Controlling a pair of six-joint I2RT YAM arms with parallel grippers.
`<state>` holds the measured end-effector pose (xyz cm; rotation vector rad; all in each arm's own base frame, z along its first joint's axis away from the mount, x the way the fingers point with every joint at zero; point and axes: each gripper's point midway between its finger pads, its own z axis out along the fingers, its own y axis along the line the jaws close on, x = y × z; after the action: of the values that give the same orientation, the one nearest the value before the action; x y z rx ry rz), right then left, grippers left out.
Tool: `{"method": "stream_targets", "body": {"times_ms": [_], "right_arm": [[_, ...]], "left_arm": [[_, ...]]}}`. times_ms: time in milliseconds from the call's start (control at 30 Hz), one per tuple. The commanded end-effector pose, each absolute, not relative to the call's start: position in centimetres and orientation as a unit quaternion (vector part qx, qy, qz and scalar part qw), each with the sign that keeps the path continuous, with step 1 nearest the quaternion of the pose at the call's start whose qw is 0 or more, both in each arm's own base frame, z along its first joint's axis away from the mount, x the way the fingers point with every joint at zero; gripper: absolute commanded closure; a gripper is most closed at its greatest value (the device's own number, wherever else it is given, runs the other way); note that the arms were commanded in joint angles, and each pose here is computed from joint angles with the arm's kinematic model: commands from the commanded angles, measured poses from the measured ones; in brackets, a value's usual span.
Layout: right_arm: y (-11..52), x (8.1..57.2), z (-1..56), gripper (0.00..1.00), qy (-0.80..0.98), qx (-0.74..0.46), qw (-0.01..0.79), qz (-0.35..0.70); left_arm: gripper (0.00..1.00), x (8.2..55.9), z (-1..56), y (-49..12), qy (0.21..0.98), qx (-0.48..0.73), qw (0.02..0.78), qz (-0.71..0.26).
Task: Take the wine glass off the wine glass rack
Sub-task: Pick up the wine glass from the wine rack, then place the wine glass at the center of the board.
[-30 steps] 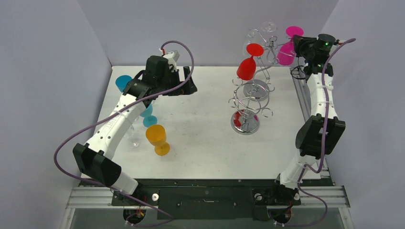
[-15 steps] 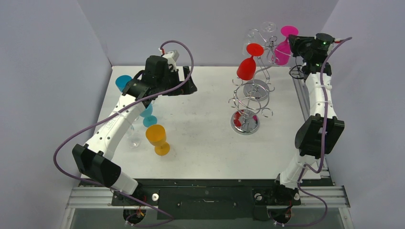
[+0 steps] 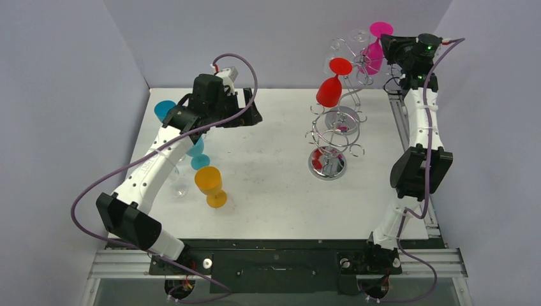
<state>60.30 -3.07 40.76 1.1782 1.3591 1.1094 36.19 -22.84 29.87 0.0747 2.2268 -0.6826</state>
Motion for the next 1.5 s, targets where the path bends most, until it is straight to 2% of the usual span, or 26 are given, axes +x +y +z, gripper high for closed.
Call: {"method": "stream_targets", "body": {"times_ms": [0,867,1467], "right_arm": [[-3.4,60.8,44.4,1.0,0.532,0.455,0.528,0.481],[-7.6,60.3,44.9,1.0,0.495,0.48,0.584,0.428],[-12.2,55.0,48.0,1.0,0.481,0.497,0.649,0.317]], "left_arm": [[0.07,36.1,33.0,-22.5,0.855,0.03,0.431,-0.286],[0.07,35.9,33.6,-22.1,0.855,0.028,0.434,-0.283],[0.07,35.5,34.1,-22.3,0.852,0.03,0.436,-0.287]]}}
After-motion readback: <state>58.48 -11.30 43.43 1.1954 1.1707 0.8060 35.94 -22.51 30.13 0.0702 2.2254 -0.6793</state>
